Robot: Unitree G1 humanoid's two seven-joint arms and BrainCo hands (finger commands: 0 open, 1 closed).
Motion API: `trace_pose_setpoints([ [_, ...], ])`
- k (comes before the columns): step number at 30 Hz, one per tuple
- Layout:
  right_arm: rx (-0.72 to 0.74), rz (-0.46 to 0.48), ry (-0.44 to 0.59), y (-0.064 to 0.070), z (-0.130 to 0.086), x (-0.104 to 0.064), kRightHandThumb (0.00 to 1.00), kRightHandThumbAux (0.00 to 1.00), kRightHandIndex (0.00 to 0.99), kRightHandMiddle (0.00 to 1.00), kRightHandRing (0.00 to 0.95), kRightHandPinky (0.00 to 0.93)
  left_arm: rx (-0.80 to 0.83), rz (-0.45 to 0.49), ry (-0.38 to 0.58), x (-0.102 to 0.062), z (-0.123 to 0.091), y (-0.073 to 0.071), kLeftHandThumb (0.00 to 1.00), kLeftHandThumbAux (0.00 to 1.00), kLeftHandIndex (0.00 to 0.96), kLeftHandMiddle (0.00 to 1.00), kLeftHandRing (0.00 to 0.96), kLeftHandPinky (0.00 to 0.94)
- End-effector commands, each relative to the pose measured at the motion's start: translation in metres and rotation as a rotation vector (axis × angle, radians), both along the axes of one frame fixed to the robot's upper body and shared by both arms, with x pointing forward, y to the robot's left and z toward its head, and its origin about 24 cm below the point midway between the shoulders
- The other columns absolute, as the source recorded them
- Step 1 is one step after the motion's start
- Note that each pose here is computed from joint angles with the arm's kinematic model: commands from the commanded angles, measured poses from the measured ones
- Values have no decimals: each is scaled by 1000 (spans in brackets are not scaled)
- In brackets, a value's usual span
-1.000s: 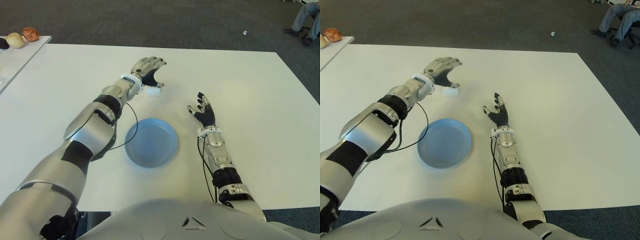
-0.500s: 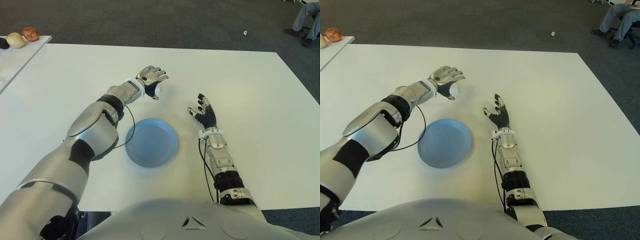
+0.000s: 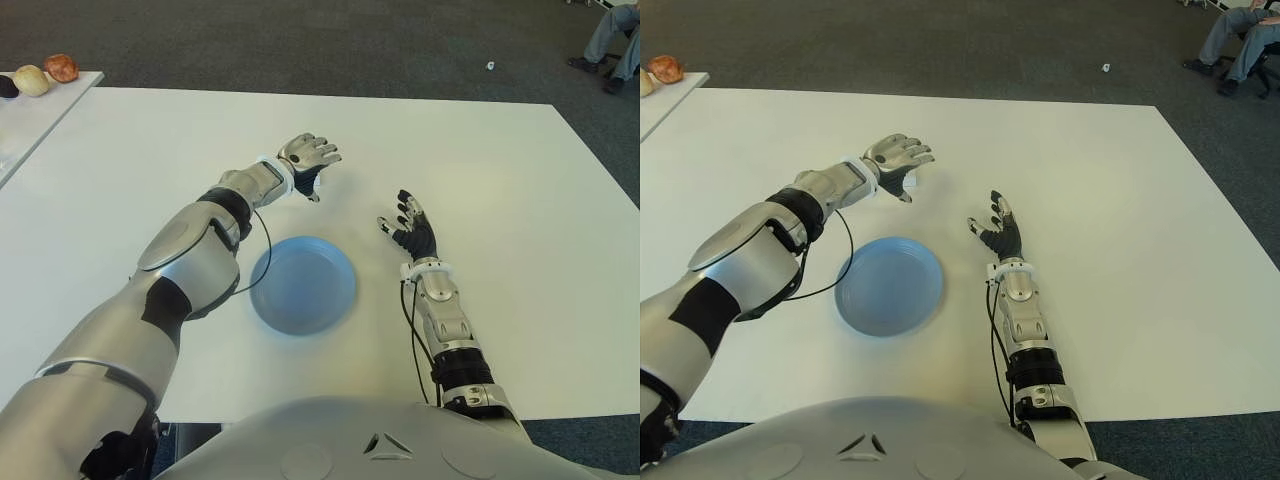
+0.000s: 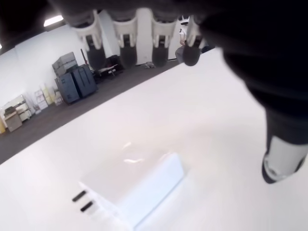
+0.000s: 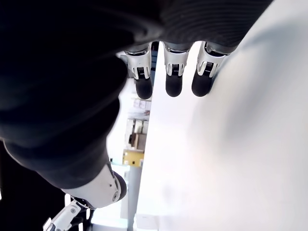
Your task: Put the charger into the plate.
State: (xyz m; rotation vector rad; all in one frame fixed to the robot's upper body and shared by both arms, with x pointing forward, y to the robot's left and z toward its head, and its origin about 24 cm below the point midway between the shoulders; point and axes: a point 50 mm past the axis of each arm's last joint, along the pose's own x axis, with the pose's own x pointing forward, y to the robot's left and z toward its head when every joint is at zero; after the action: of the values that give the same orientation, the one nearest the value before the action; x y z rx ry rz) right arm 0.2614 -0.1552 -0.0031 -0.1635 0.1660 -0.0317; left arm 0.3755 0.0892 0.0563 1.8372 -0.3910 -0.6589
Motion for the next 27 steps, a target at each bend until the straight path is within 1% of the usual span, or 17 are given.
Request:
trace_pose_setpoints([
  [1, -3, -20, 65, -8, -10, -9, 0, 839, 10, 7, 13, 63, 14, 51, 76, -5, -14, 9, 0, 581, 0, 0, 0, 0],
  [4, -3, -20, 62, -9, -9, -10, 0, 839, 10, 10, 15, 66, 19, 93, 124, -7, -21, 13, 0, 573, 0, 0, 0, 0],
  [16, 11, -18, 62, -11, -7, -16, 0, 835, 11, 12, 18, 67, -9, 185, 213, -10, -30, 16, 0, 534, 0, 0, 0, 0],
  [27, 23, -21, 67, -13, -7, -20, 0, 842, 9, 12, 17, 64, -51, 242, 254, -14, -38, 18, 0, 500, 0, 0, 0, 0],
])
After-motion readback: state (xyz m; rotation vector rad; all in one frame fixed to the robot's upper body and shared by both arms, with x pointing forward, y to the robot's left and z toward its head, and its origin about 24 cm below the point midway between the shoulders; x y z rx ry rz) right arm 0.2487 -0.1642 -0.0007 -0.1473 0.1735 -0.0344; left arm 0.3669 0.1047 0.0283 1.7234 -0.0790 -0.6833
